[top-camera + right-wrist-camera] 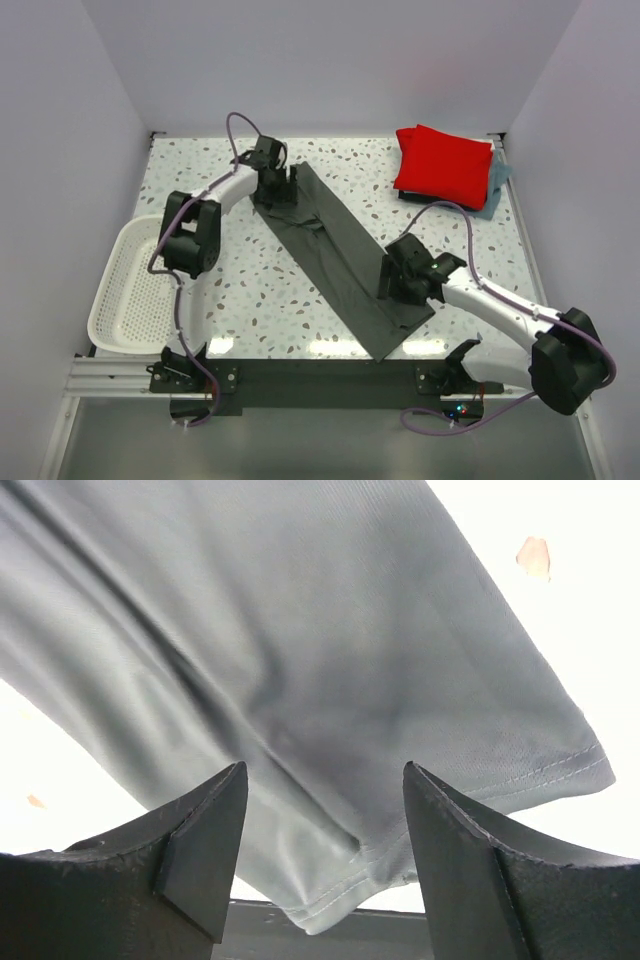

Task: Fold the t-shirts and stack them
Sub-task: Fold the tshirt

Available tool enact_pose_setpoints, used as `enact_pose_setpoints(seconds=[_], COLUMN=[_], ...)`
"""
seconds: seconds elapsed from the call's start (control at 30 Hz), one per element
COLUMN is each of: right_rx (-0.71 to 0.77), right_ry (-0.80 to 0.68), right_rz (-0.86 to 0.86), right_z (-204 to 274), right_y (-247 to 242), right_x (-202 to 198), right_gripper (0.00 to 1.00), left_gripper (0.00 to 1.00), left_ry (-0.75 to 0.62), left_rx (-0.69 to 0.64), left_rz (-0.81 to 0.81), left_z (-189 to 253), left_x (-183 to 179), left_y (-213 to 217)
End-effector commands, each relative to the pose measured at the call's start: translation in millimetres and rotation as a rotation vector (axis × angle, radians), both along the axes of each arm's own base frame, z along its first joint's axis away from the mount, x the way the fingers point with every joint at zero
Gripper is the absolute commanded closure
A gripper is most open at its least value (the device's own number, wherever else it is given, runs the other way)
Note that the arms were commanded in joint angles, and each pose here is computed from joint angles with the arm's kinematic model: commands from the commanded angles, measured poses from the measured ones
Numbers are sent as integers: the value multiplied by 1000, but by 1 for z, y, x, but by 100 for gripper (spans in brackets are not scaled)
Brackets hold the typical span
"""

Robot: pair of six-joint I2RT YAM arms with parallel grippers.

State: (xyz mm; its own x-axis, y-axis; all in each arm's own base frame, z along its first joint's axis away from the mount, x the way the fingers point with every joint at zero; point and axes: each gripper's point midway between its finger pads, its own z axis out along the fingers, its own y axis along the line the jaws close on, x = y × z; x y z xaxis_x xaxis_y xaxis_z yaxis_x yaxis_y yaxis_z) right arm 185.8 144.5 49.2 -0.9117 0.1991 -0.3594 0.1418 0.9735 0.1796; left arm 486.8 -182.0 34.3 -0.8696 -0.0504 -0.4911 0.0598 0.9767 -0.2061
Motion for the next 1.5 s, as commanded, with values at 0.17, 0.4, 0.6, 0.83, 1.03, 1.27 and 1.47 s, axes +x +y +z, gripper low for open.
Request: enact_pose_setpoints(seconds=[0.17, 0.4, 0.6, 0.83, 1.03, 1.27, 1.47], right_rx=[45, 119, 152, 194, 226, 259, 261], right_ry=[-88, -49, -30, 0, 14, 10, 23], right_rz=[100, 157, 177, 188, 174, 164, 193], right_z=[5, -17, -22, -24, -27, -27, -23], right_y=[12, 21, 23, 28, 34, 47, 72], right_x=[13, -5, -14, -24, -31, -32, -29], right_gripper=[32, 33, 33, 33, 33, 33, 34], left_gripper=[22, 22, 22, 22, 22, 22, 22], left_ry=[0, 24, 55, 110, 97, 61, 3], left_rx=[-89, -157, -189, -120, -57, -36, -49], left_rz=[-49, -44, -38, -11, -5, -39, -90], left_z=[38, 36, 24, -11, -22, -30, -35], left_x=[-40, -59, -58, -53, -39, -15, 13], left_y=[-8, -22, -29, -17, -5, -10, -20])
